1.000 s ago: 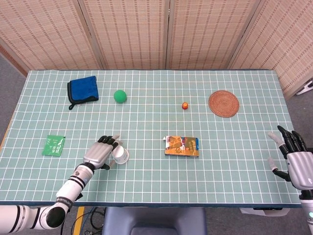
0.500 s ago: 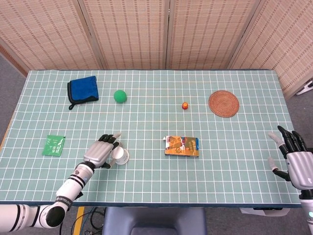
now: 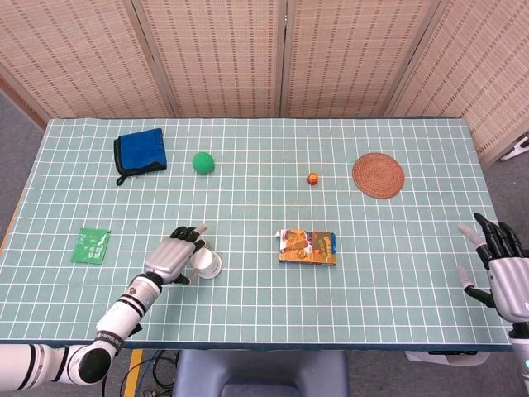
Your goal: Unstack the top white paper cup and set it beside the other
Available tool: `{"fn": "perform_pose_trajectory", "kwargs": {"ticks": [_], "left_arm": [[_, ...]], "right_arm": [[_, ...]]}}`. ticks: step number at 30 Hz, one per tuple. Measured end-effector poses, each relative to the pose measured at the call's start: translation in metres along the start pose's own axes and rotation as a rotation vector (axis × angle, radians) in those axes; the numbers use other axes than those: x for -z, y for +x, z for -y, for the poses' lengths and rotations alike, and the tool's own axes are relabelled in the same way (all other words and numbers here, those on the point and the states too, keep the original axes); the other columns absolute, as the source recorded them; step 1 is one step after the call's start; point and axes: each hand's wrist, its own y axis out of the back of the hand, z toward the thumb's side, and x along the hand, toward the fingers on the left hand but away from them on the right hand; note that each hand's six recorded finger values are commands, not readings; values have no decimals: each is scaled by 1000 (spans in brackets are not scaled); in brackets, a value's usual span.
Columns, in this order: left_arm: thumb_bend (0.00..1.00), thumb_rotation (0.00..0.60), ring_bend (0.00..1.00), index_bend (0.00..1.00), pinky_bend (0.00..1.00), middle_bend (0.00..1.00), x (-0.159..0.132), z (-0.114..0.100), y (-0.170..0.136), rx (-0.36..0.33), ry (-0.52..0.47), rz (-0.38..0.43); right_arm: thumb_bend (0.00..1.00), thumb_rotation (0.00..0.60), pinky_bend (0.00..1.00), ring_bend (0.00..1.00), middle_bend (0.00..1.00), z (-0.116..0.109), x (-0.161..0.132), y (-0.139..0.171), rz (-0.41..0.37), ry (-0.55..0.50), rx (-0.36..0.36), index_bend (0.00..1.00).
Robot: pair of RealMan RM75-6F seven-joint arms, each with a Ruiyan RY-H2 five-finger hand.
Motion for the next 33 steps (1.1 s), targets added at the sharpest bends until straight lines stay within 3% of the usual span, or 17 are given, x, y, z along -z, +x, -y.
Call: {"fn": "perform_pose_trajectory", "kwargs": {"ticks": [21, 33], "left_arm": [[448, 600, 0, 320, 0, 0, -21, -30, -17, -30, 82, -62], [448, 600, 0, 319, 0, 0, -23, -47, -23, -51, 77, -72]], "right_arm": [[395, 600, 21, 52, 13, -1, 1, 0, -5, -10, -4, 130], [395, 600, 21, 53, 12, -1, 4, -2, 8, -6, -4, 130]]}}
